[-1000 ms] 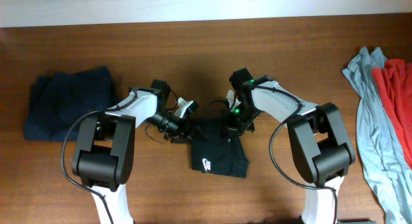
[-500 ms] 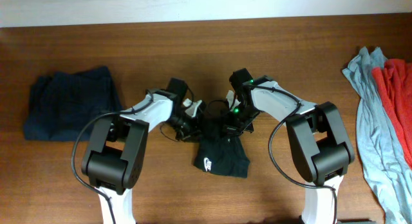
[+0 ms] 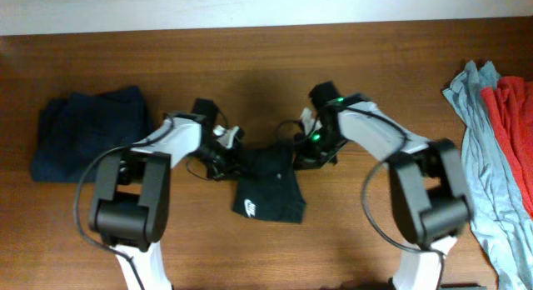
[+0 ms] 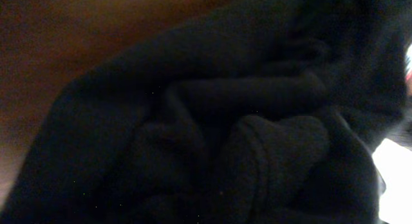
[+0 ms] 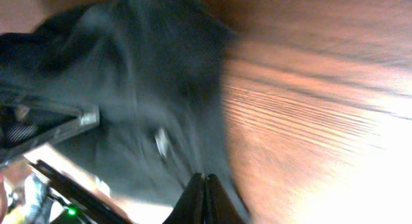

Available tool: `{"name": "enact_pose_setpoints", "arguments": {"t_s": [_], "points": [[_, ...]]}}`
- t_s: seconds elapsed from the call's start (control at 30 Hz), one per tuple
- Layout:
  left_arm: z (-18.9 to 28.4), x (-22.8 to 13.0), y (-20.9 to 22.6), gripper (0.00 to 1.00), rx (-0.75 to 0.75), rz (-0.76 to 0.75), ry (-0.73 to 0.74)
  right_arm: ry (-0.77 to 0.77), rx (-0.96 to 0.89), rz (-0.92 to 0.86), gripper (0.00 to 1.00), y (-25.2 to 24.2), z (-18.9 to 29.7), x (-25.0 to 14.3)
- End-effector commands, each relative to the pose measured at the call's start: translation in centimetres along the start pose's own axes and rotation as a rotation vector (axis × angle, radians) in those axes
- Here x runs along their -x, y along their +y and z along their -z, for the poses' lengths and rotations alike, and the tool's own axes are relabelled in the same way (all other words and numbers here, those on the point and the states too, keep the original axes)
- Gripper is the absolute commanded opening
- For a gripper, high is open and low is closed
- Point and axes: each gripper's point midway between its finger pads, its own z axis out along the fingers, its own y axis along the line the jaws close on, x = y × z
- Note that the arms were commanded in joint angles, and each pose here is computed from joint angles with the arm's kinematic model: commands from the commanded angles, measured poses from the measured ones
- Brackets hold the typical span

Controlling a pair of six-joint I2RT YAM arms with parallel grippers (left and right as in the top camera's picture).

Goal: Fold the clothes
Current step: 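Place the folded shirt onto the navy stack with the left gripper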

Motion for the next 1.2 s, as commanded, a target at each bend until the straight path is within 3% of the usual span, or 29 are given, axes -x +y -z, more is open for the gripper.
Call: {"name": "enact_pose_setpoints", "arguments": {"t_s": [0.0,0.13,0.23,0.37,0.47,0.67,0.9,1.0,1.1,1.17], "points": [[5.2,2.4,0.7,0.01,0.052,-0.092,-0.165,-0.182,0.023,0.075,0.04,1.7,6.3,1.2],[9.6,5.2,1.6,0.0,0.018,-0.081,-0.305,-0.253,0.016,0.091,0.04,2.1,9.0,1.0],[13.6,7.9,1.5,0.0,-0.101,-0.079,-0.435,-0.259,-0.004,0.091,0.04,2.2,9.7,0.4],[22.8,11.8,5.4,0.0,-0.202,0.037,-0.71,-0.219,-0.025,0.065,0.04,1.6,9.4,-0.6],[28.8,12.5,9.9,0.0,-0.216,0.148,-0.882,-0.214,-0.033,0.06,0.04,1.4,9.4,-0.7],[34.2,10.9,18.3,0.0,-0.133,0.4,-1.055,-0.208,-0.034,0.056,0.04,1.4,9.4,-0.9],[34.4,7.6,25.1,0.02,-0.034,0.667,-1.06,-0.208,-0.035,0.056,0.04,1.4,9.4,-0.9],[33.2,6.8,26.9,0.24,-0.038,0.731,-1.025,-0.208,-0.034,0.056,0.04,1.4,9.4,-0.9],[31.9,5.0,28.9,0.57,-0.004,0.835,-0.973,-0.201,-0.036,0.052,0.04,1.3,9.3,-1.0],[31.9,3.6,30.1,0.73,0.035,0.868,-0.959,-0.192,-0.039,0.047,0.04,1.2,9.3,-1.3]]}}
